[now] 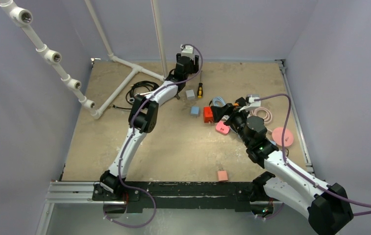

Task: Pull the plug off the socket
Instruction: Pick up the socket from the corner of the board.

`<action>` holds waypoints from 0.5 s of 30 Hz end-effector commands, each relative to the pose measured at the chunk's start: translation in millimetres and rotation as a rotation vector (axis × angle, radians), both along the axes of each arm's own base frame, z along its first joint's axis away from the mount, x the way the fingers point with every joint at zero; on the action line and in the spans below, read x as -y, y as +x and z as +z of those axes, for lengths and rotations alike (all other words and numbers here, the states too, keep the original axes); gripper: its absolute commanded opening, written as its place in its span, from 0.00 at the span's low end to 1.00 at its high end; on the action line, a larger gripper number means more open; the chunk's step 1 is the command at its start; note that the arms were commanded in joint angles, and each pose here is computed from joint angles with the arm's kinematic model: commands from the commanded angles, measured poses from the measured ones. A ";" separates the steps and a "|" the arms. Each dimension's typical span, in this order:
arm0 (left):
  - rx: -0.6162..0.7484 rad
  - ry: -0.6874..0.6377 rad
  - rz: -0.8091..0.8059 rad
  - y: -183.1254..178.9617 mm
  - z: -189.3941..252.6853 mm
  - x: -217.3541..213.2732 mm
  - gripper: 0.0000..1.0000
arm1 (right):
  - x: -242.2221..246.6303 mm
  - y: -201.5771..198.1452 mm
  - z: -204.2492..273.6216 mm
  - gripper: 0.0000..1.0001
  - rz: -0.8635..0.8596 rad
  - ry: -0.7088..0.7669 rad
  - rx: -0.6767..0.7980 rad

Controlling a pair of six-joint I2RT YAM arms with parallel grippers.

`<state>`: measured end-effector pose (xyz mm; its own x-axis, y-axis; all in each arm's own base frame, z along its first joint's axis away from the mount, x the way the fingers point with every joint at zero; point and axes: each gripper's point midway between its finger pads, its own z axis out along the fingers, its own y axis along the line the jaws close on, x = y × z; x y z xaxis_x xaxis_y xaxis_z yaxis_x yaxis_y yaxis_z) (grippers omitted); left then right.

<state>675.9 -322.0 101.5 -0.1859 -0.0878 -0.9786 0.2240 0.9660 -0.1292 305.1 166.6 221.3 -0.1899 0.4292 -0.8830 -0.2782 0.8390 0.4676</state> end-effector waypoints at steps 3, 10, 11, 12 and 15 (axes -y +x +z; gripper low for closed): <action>0.126 -0.026 0.008 15.0 39.5 -9.1 0.35 | 2.1 3.8 8.4 0.99 -0.012 -0.001 0.038; 0.143 -0.086 0.004 -7.3 67.5 -16.3 0.00 | 2.5 6.1 3.6 0.99 -0.020 -0.008 0.023; 0.143 -0.098 0.000 -13.1 72.7 -17.4 0.00 | 2.6 5.5 3.9 0.99 -0.019 -0.007 0.024; 0.151 -0.119 -0.010 -20.6 82.6 -17.7 0.00 | 3.2 5.0 4.4 0.99 -0.020 -0.006 0.026; 0.168 -0.160 -0.052 -46.5 110.0 -17.8 0.00 | 2.3 1.8 8.4 0.99 -0.006 0.001 0.048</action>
